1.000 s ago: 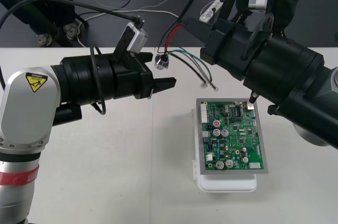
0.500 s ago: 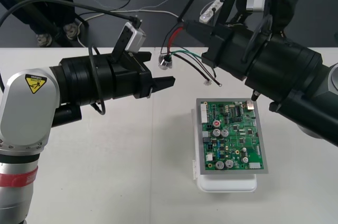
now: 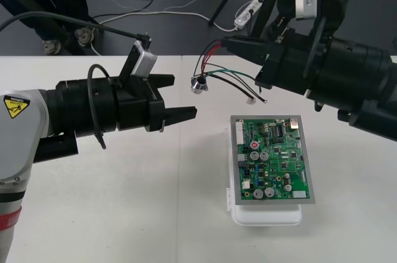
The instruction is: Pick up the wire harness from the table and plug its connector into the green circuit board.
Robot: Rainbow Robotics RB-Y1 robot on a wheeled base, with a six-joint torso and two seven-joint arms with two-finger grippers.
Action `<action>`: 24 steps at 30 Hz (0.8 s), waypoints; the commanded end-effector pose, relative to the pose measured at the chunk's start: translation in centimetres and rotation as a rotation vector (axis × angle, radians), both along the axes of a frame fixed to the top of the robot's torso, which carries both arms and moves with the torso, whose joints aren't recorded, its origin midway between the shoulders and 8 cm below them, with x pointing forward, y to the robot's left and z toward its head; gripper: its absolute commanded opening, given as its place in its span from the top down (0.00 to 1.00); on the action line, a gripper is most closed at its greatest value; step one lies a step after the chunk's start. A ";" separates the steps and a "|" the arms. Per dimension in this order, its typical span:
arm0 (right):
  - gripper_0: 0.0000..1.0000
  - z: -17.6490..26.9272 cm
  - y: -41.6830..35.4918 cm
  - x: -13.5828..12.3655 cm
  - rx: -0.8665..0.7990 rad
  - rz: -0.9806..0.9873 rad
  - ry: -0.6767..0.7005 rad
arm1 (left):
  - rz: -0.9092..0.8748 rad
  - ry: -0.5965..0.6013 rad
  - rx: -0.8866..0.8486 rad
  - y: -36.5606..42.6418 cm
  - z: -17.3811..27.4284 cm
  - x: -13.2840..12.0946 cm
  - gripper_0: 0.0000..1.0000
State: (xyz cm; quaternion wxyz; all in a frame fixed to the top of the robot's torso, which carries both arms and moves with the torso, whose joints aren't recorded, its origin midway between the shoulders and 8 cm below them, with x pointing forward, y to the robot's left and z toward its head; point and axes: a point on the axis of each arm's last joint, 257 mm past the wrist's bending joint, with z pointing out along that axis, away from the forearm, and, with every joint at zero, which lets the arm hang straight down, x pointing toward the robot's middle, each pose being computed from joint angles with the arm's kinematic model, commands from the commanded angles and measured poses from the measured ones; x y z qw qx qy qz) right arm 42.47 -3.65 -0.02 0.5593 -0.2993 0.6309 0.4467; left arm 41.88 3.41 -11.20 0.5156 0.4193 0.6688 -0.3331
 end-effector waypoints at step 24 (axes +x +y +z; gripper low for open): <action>1.00 1.7 -7.6 -10.0 -0.080 0.297 -0.176 | -0.321 -0.199 -0.127 -2.5 3.7 -7.7 0.00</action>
